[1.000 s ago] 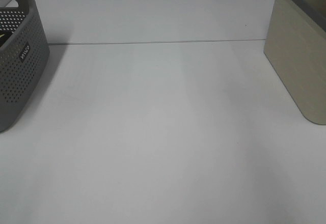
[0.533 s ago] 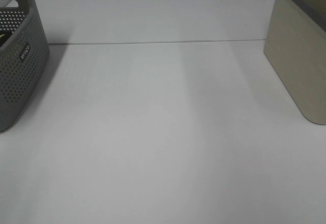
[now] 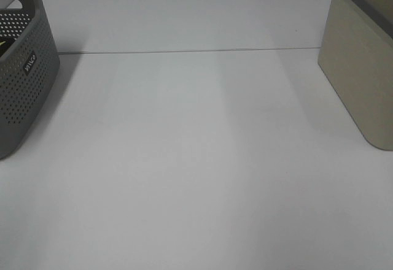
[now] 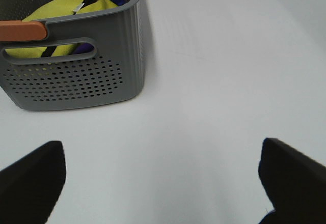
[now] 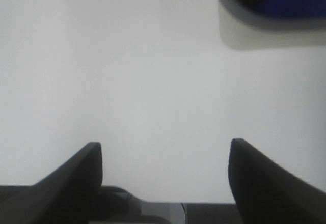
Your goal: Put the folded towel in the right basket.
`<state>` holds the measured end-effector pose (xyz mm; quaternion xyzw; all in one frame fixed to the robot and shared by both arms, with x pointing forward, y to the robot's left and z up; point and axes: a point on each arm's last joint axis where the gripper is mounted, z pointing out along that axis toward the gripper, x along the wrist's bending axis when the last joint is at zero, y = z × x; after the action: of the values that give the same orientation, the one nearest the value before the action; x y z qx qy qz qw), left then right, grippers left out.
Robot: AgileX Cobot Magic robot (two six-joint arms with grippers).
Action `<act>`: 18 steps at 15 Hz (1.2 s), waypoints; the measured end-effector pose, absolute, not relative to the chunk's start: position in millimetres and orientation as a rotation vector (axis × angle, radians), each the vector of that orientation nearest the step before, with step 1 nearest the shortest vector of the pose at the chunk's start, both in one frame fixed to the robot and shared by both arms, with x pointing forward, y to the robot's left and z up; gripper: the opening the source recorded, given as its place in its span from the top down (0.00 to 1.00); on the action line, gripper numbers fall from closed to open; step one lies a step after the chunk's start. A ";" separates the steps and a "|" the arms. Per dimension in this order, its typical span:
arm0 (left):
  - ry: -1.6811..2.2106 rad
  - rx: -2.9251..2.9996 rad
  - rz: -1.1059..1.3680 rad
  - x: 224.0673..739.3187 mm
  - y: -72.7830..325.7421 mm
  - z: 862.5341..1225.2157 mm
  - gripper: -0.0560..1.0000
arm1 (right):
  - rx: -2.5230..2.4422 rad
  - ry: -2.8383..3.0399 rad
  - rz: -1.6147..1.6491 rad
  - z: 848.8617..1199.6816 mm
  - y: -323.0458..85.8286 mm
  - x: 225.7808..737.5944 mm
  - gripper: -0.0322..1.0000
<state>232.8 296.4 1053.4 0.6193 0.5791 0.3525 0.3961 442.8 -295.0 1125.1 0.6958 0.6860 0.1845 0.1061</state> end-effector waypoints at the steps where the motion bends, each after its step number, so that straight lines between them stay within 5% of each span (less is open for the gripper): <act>1: 1.468 1.569 0.893 232.8 296.4 1053.4 0.02 | 2.070 2.035 0.518 1111.5 -294.5 424.4 0.33; 7: 1.468 1.569 0.893 232.8 296.4 1053.4 0.02 | 2.021 2.010 0.484 1048.9 -295.5 330.4 0.33; 18: 1.468 1.569 0.893 232.8 296.4 1053.4 0.02 | 1.522 1.616 0.942 1056.3 -292.2 233.1 0.33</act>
<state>232.8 296.4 1053.4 0.6193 0.5791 0.3525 0.3961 233.1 -292.2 1056.3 0.5895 0.6260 0.3649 0.3570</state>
